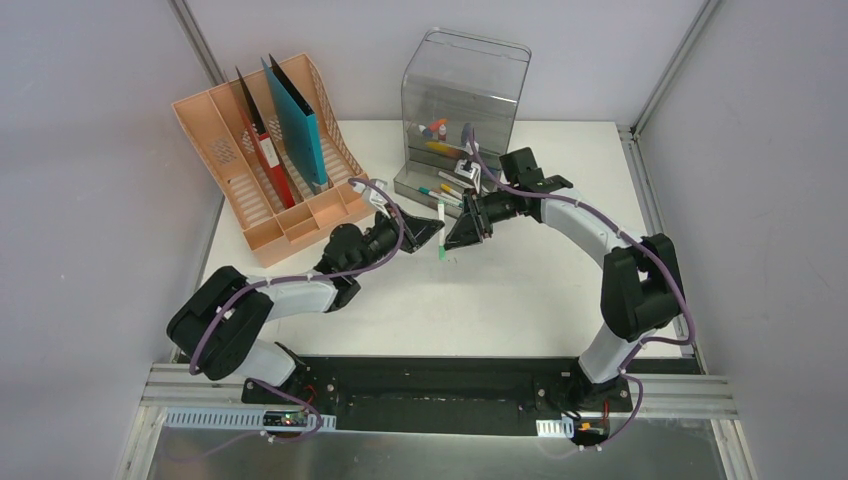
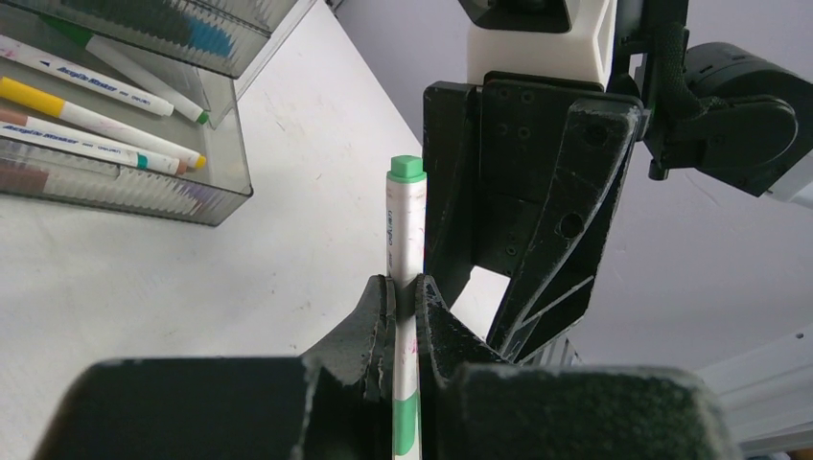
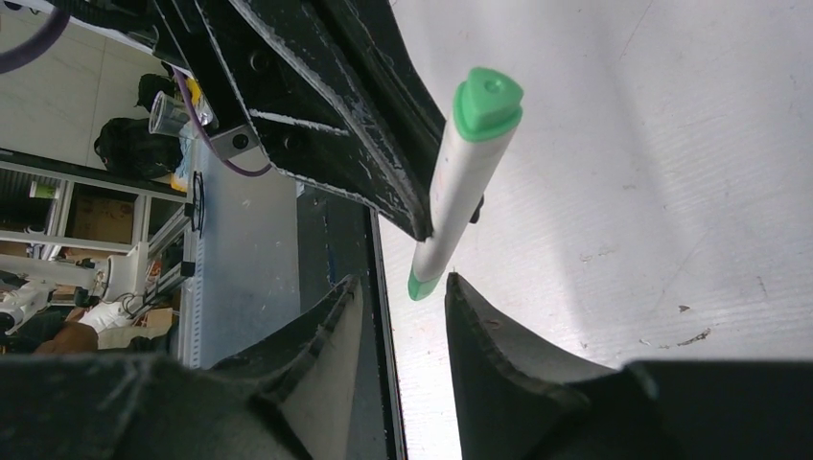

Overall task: Organize the desk
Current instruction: Pick up the stationery from the center of the board.

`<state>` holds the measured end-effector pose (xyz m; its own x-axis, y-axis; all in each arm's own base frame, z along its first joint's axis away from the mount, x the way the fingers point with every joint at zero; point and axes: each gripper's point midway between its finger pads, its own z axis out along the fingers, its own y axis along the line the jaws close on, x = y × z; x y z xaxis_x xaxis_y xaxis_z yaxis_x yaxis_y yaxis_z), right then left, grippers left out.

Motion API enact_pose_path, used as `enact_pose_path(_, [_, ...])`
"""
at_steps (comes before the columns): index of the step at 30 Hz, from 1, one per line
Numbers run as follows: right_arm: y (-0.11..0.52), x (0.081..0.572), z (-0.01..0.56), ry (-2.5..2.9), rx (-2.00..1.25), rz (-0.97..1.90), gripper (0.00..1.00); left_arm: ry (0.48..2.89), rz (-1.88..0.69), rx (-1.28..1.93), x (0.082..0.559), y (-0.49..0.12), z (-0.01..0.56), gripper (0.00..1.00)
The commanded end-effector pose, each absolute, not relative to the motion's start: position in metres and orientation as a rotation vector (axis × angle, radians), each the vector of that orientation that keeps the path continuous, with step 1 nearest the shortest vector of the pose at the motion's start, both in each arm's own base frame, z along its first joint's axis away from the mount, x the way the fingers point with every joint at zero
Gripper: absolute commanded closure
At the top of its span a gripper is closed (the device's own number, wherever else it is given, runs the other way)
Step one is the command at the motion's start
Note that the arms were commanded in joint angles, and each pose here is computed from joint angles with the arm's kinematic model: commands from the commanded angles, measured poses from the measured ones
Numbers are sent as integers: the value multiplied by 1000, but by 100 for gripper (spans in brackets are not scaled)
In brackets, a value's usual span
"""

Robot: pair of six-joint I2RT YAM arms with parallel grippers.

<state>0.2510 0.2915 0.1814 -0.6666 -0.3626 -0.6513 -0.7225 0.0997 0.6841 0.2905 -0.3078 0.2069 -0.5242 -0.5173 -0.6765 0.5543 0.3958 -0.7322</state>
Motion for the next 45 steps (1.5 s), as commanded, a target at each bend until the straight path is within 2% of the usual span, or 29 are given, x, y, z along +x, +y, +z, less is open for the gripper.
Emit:
enact_pose_path(1, [300, 257, 195, 2003, -1081, 1614, 60, 1524, -1379, 41, 292, -313, 238, 100])
enact_pose_path(18, [308, 259, 196, 1995, -1029, 1673, 63, 1490, -1421, 15, 292, -321, 242, 100])
enact_pose_path(20, [308, 259, 197, 1990, -1031, 1682, 70, 1489, -1425, 3, 293, -320, 239, 100])
enact_pose_path(23, [309, 258, 198, 1984, -1035, 1687, 91, 1486, -1430, -9, 293, -320, 238, 100])
enact_pose_path(25, [308, 258, 198, 1986, -1033, 1686, 100, 1485, -1427, -14, 293, -319, 237, 100])
enact_pose_path(29, [308, 259, 197, 1987, -1033, 1686, 100, 1487, -1418, -17, 292, -316, 236, 100])
enact_pose_path(36, [303, 251, 197, 1991, -1099, 1686, 100, 1504, -1388, 2, 290, -313, 232, 65])
enact_pose_path(38, [295, 245, 195, 1920, -1251, 1605, 100, 1505, -1351, 22, 288, -308, 233, 50])
enact_pose_path(45, [271, 246, 182, 1942, -1437, 1331, 100, 1548, -1084, 192, 279, -281, 238, 16])
